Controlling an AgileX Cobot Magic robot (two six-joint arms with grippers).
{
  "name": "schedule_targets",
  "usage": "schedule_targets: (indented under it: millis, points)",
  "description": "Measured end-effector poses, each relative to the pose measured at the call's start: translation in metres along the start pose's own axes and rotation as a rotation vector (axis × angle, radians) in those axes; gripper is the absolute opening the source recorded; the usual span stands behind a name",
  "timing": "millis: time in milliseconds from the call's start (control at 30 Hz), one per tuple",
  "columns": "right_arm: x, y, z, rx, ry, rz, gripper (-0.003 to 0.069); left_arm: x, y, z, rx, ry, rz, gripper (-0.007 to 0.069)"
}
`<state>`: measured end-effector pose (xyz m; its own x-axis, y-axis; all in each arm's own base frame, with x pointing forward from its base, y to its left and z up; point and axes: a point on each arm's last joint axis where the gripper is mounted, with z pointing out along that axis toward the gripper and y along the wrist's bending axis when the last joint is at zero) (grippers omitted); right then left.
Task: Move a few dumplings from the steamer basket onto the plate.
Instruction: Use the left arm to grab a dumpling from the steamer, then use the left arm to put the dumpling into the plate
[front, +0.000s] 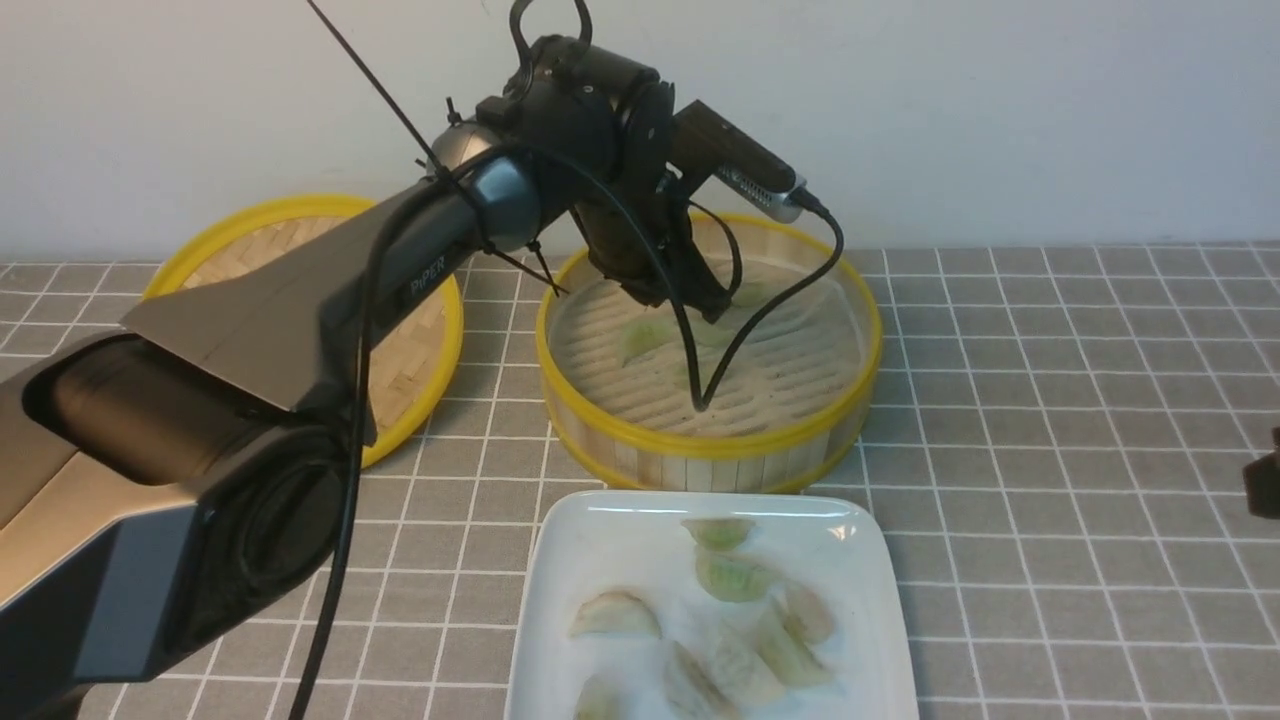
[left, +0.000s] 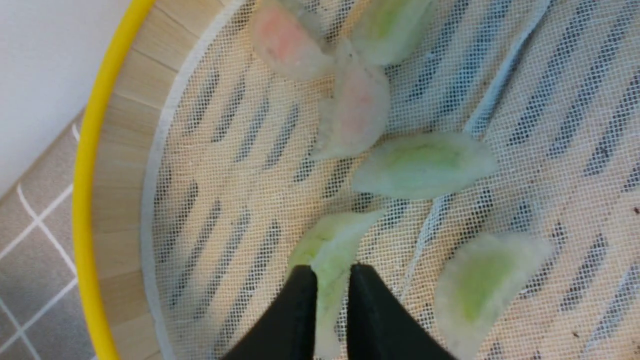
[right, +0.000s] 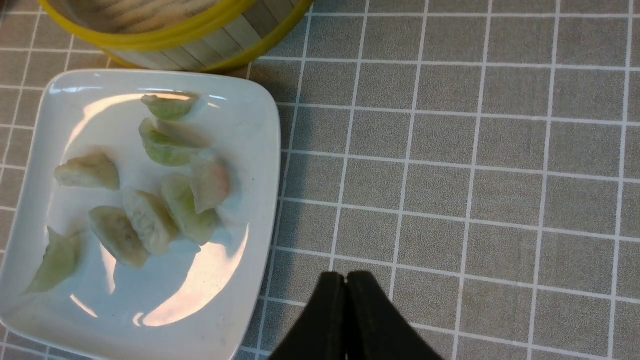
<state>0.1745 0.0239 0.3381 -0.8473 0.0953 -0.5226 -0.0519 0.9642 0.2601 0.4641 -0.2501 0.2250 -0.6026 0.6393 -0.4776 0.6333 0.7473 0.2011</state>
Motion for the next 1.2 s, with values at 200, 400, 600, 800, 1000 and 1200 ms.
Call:
schedule_targets:
  millis: [200,400,600,800,1000,1200]
  points:
    - [0.000,0.001,0.000,-0.014,-0.001,0.006,-0.0010,0.001,-0.001,0.007,-0.001,0.000,0.002,0.0303]
    - [0.000,0.003,0.000,-0.037,-0.001,0.019,-0.0010,0.011,-0.006,0.036,0.011,0.042,-0.001,0.0407]
    - [0.000,0.004,0.000,-0.039,0.001,0.019,-0.0010,0.014,-0.004,0.044,-0.005,0.059,-0.015,0.0216]
    - [0.000,0.004,0.000,-0.040,0.004,0.006,-0.0010,0.014,-0.002,0.020,0.017,0.106,-0.039,0.0062]
    - [0.000,0.004,0.000,-0.040,0.005,-0.006,-0.0010,-0.001,0.005,-0.062,0.029,0.057,-0.067,0.0062]
    - [0.001,0.004,0.000,-0.042,0.007,-0.005,-0.0010,-0.007,0.004,-0.130,0.100,-0.025,-0.088,0.0062]
